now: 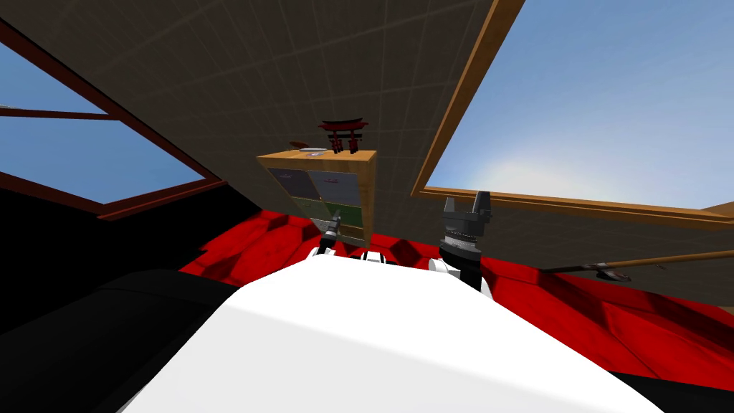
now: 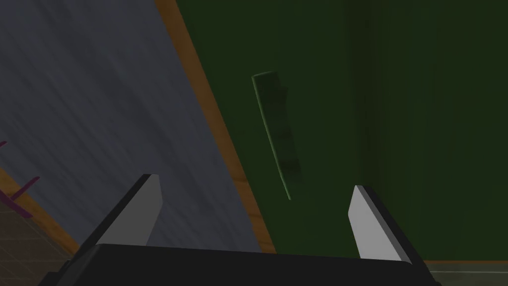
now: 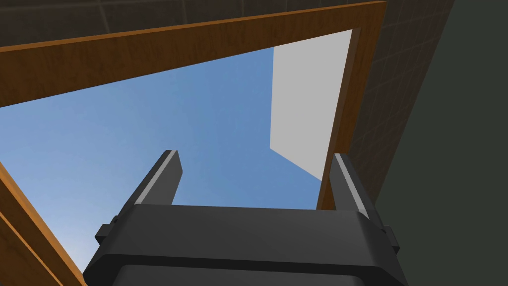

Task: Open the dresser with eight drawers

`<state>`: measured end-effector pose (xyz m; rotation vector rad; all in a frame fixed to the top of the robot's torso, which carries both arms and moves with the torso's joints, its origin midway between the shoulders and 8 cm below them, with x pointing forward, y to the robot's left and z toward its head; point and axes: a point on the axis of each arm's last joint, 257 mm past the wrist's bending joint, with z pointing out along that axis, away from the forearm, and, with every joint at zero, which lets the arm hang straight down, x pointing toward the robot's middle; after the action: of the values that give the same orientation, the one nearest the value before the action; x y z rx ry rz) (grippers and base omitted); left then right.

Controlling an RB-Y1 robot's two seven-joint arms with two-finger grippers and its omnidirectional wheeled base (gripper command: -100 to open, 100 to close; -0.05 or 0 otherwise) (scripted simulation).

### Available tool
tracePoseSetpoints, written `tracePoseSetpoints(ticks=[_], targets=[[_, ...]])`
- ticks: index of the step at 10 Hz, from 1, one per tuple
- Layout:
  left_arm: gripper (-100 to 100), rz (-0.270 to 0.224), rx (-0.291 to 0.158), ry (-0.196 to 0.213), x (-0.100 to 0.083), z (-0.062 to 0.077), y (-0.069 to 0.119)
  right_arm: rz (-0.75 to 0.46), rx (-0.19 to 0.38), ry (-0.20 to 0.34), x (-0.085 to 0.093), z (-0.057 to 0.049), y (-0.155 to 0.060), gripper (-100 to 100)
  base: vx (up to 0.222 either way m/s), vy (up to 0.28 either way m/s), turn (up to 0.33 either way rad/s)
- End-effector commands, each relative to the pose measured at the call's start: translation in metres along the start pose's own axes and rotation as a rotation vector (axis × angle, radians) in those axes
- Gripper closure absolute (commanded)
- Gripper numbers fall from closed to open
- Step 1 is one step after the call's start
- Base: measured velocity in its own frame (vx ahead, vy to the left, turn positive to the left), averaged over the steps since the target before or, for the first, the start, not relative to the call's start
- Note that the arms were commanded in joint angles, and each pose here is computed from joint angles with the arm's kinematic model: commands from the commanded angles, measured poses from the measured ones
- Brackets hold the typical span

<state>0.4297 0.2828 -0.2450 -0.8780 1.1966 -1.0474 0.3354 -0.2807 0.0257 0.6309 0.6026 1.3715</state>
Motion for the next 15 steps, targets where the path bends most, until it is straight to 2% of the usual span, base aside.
tracePoseSetpoints(ticks=[1, 3, 4, 5, 6, 9, 10, 11, 14, 15], targets=[[-100, -0.017, -0.027, -0.002, 0.011, -0.001, 0.014, 0.000, 0.000, 0.000, 0.000, 0.000, 0.000, 0, 0.034, -0.046, -0.011], [-100, -0.056, -0.047, -0.015, 0.026, -0.001, 0.023, 0.000, 0.000, 0.000, 0.000, 0.000, 0.000, 0, 0.034, -0.034, -0.010], [-100, -0.042, -0.041, -0.010, 0.021, -0.003, 0.021, 0.000, 0.000, 0.000, 0.000, 0.000, 0.000, 0, 0.015, -0.018, -0.002], [-100, -0.036, -0.051, -0.042, 0.004, 0.004, 0.026, 0.000, 0.000, 0.000, 0.000, 0.000, 0.000, 0, -0.014, -0.011, -0.206], [-100, -0.034, -0.054, -0.053, -0.002, 0.006, 0.027, 0.000, 0.000, 0.000, 0.000, 0.000, 0.000, 0, -0.040, -0.009, -0.236], [-100, -0.025, -0.072, -0.118, -0.038, 0.019, 0.034, 0.000, 0.000, 0.000, 0.000, 0.000, 0.000, 0, -0.053, -0.020, -0.219], [-100, -0.026, -0.066, -0.104, -0.029, 0.018, 0.032, 0.000, 0.000, 0.000, 0.000, 0.000, 0.000, 0, -0.020, -0.012, -0.034], [100, -0.029, -0.063, -0.085, -0.020, 0.013, 0.031, 0.000, 0.000, 0.000, 0.000, 0.000, 0.000, 0, 0.012, 0.005, 0.268], [100, -0.041, -0.045, -0.021, 0.016, -0.001, 0.023, 0.000, 0.000, 0.000, 0.000, 0.000, 0.000, 0, 0.052, 0.021, 0.236], [100, -0.039, -0.038, -0.036, 0.008, 0.005, 0.018, 0.000, 0.000, 0.000, 0.000, 0.000, 0.000, 0, 0.022, 0.000, 0.034]])
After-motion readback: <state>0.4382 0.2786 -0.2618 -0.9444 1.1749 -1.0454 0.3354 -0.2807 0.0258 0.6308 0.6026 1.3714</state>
